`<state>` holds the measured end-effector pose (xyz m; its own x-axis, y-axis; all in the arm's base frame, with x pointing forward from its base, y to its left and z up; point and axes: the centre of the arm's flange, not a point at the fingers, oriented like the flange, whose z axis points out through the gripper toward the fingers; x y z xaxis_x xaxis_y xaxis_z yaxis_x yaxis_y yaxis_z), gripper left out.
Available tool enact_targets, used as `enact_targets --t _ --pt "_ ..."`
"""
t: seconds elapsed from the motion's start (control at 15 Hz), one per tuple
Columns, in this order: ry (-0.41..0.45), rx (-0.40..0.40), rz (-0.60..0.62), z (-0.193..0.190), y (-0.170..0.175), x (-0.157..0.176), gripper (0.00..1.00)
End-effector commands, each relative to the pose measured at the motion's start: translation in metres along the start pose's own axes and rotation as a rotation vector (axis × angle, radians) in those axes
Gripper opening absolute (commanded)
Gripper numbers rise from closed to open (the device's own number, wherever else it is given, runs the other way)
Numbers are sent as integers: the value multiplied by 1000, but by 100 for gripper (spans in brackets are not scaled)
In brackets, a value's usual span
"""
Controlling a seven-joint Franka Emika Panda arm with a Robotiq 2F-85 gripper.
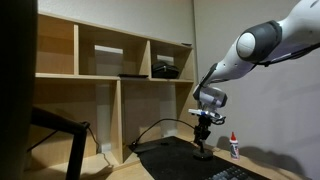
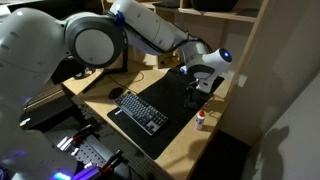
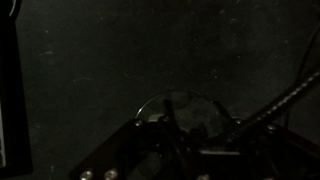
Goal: Move the black thing off the black mat
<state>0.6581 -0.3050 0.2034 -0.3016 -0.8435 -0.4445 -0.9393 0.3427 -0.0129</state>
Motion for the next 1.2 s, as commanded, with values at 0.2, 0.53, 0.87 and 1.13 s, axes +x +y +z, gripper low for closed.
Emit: enact_targets --t 0.2,0.53,0.87,1.13 --pt "-31 -11 -9 -4 -3 4 0" --pt "-66 -28 -31 -14 -2 -2 2" --pt "-170 -94 -156 -48 16 -28 2" --pt "-232 -146 -265 -60 23 -68 2"
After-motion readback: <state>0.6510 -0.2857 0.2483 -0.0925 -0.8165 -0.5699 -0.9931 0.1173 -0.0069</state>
